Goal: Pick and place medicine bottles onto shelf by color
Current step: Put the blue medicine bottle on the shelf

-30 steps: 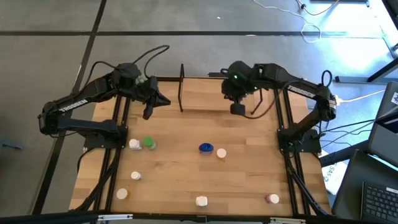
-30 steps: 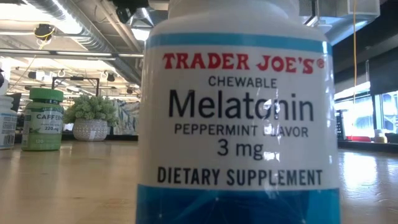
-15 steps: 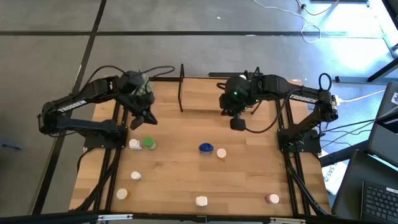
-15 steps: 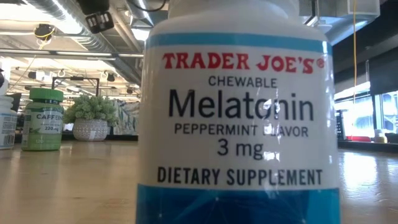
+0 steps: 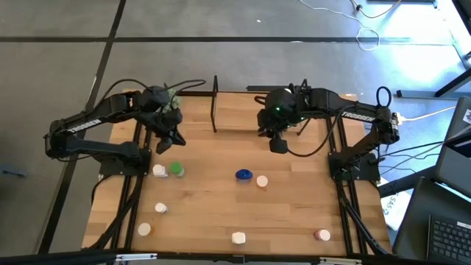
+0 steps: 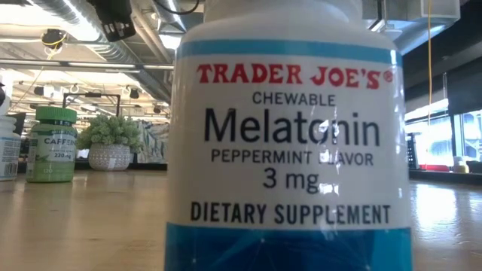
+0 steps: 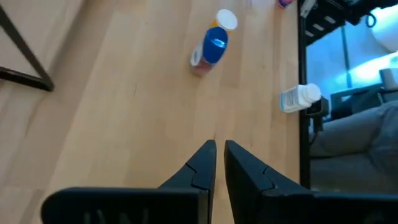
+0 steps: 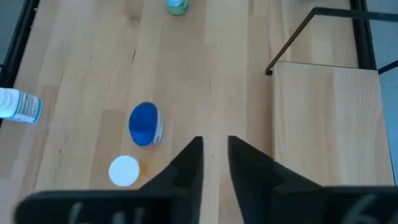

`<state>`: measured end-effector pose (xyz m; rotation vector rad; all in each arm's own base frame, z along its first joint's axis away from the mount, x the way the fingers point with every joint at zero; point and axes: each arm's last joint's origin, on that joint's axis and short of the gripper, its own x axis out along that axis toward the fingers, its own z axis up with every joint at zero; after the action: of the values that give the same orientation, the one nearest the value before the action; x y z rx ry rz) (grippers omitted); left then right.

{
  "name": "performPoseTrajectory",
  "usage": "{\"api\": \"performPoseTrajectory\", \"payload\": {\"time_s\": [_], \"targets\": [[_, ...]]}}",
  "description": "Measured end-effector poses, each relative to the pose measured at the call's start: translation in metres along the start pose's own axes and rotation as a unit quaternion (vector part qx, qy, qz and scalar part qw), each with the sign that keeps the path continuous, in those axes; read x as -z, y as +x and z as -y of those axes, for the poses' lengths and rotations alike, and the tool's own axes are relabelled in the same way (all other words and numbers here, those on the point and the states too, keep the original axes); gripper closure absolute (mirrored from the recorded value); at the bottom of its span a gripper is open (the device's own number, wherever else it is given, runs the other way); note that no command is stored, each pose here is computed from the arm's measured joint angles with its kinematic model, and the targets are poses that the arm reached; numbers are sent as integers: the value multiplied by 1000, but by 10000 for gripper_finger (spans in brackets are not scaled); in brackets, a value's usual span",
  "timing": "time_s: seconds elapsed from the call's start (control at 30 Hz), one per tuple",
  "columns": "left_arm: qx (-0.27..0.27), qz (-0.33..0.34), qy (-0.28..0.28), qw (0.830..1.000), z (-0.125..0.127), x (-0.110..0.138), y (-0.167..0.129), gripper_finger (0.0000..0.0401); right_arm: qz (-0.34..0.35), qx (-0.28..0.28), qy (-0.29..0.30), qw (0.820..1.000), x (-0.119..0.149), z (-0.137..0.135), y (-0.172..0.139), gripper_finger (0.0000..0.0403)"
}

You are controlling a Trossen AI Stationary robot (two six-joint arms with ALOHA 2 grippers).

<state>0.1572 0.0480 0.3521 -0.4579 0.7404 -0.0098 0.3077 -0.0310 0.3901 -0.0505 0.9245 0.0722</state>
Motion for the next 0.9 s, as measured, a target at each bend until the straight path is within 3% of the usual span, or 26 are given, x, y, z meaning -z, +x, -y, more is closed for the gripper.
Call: {"api": "performPoseTrajectory", "payload": {"time_s": [0.17, 0.3, 0.47, 0.9], "targets": [[-2, 0, 49, 999, 0, 0, 0, 374, 11, -2, -1, 1000, -5, 1, 9, 259], [6, 4, 101, 995, 3, 1, -2, 374, 7, -48, -6, 999, -9, -5, 23, 217], [38, 9, 150, 988, 9, 6, -8, 374, 9, -67, -24, 997, -16, -19, 41, 177], [46, 37, 183, 981, 21, 23, -33, 374, -76, -89, 17, 993, -16, -56, 110, 159]]}}
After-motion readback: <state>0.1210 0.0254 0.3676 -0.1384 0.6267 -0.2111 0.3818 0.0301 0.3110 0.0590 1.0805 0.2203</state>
